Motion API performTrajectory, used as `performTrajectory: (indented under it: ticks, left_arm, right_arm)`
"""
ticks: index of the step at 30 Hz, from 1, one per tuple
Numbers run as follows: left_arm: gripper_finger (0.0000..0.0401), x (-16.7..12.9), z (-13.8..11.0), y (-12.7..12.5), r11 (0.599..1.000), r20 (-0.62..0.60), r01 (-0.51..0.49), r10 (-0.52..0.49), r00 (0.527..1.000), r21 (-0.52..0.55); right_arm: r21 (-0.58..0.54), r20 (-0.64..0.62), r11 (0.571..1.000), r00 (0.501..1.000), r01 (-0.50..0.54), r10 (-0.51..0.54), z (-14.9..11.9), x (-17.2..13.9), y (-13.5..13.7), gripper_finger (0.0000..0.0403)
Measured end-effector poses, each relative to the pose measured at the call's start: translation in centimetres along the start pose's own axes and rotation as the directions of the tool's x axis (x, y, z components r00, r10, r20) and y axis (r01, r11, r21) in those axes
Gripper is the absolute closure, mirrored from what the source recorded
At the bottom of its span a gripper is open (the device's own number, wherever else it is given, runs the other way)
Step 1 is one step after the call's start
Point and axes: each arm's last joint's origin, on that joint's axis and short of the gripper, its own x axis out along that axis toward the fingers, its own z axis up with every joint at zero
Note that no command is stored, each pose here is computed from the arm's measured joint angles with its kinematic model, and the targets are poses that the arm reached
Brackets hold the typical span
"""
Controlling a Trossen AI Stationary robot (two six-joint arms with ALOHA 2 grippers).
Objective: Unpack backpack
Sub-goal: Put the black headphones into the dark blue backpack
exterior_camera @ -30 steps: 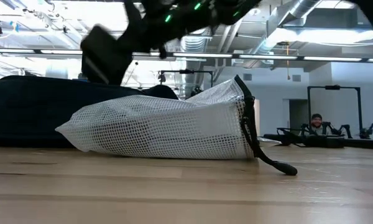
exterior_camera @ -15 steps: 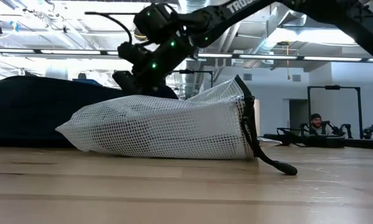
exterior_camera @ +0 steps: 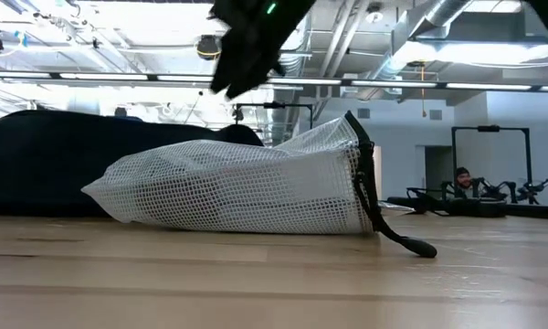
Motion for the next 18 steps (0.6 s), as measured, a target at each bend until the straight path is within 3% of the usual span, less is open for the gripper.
performTrajectory:
  ticks: [7,12,14,18]
  left_arm:
    - [0.0401,0.3,0.5,0.4,0.996,0.001,-0.019,0.019,1.0,0.084]
    - [0.0401,0.8,0.7,0.8,0.996,0.023,-0.05,0.048,0.999,0.077]
    - [0.0401,1.2,0.6,0.9,0.996,0.03,-0.057,0.055,0.998,0.073]
    - [0.0401,2.2,-0.1,0.9,0.995,0.028,-0.062,0.06,0.998,0.077]
  right_arm:
    - [-0.016,-0.207,0.999,0.978,-0.035,0.031,-2.0,-8.5,2.4,0.0209]
    - [-0.073,-0.386,0.992,0.915,0.099,-0.12,-5.0,-11.3,4.6,0.0223]
    - [-0.106,-0.413,0.981,0.89,0.166,-0.195,-6.2,-12.0,5.6,0.0226]
    - [-0.102,-0.462,0.97,0.853,0.221,-0.243,-8.5,-12.2,6.9,0.0228]
